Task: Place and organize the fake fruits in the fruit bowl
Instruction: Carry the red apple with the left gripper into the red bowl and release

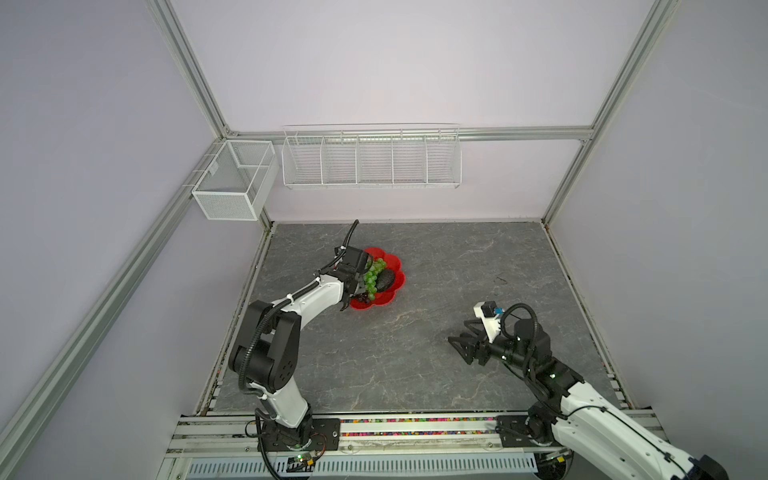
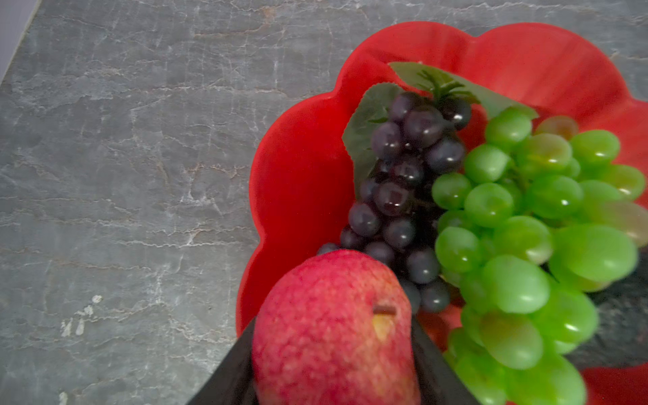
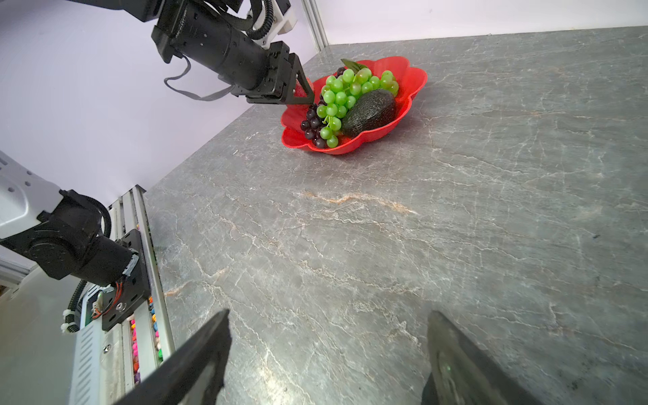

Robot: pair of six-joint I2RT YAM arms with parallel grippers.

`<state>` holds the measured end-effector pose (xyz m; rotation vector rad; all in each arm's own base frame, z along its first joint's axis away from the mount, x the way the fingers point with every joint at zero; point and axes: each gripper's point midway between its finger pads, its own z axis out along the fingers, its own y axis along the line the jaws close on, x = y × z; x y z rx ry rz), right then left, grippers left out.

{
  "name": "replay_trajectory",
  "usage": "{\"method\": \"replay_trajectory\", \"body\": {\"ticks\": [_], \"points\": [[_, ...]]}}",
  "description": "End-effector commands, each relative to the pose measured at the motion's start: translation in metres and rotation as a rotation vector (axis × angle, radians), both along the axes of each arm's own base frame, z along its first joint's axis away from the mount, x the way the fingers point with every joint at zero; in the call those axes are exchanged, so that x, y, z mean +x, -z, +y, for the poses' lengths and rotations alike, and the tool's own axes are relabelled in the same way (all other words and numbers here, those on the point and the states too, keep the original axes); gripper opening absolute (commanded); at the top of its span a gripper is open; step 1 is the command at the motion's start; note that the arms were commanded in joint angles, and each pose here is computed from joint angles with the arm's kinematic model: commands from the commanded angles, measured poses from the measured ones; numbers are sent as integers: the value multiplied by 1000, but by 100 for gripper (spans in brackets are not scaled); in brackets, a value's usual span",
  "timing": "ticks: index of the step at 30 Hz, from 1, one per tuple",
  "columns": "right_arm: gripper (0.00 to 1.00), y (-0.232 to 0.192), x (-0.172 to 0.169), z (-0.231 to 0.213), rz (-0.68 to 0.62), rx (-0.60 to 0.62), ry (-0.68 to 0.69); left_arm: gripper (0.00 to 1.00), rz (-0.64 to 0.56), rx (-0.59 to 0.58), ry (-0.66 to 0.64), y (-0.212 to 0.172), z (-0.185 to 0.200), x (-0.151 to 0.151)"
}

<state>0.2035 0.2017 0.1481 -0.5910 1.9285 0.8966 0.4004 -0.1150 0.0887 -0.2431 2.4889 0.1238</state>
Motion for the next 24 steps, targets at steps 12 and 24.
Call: {"method": "replay_trajectory", "body": {"ticks": [12,24], "points": [[88,-4,3,0,-27,-19,2,64,44,43,2,11,9,5],[89,-4,3,1,-26,-20,-3,68,-9,-34,61,-14,-1,-3]]}}
